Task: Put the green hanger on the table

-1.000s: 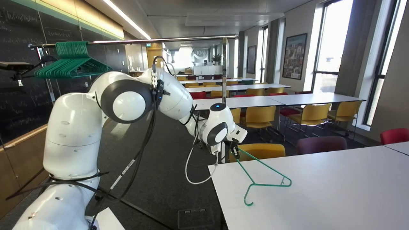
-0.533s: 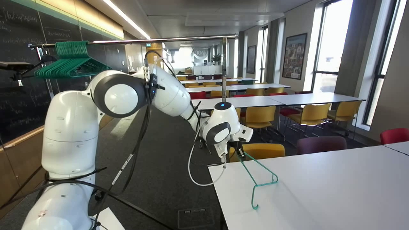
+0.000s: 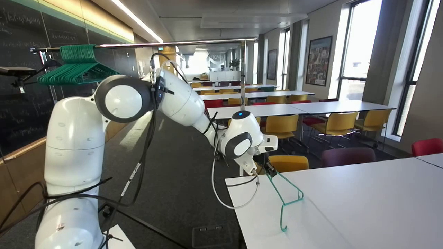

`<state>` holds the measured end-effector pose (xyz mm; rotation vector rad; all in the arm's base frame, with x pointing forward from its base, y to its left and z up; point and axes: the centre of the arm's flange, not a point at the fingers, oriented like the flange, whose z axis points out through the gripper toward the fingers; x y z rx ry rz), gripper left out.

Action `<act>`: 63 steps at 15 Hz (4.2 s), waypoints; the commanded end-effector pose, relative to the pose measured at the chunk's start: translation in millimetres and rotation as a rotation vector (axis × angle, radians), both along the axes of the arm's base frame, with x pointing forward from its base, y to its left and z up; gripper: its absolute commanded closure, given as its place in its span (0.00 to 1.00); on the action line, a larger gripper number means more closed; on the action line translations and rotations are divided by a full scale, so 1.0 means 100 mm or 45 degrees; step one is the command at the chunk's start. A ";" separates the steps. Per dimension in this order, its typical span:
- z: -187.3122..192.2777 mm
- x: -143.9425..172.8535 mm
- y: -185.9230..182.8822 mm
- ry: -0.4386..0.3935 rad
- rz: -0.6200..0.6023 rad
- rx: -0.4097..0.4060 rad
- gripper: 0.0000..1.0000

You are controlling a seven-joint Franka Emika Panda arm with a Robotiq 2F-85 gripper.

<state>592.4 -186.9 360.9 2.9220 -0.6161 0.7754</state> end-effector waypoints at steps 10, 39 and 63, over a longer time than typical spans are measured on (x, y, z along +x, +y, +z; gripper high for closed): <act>-0.07 0.02 0.25 -0.012 0.178 0.027 1.00; -1.80 0.28 0.24 0.517 0.089 -0.095 1.00; -0.24 -0.12 0.57 0.044 -0.049 0.149 0.00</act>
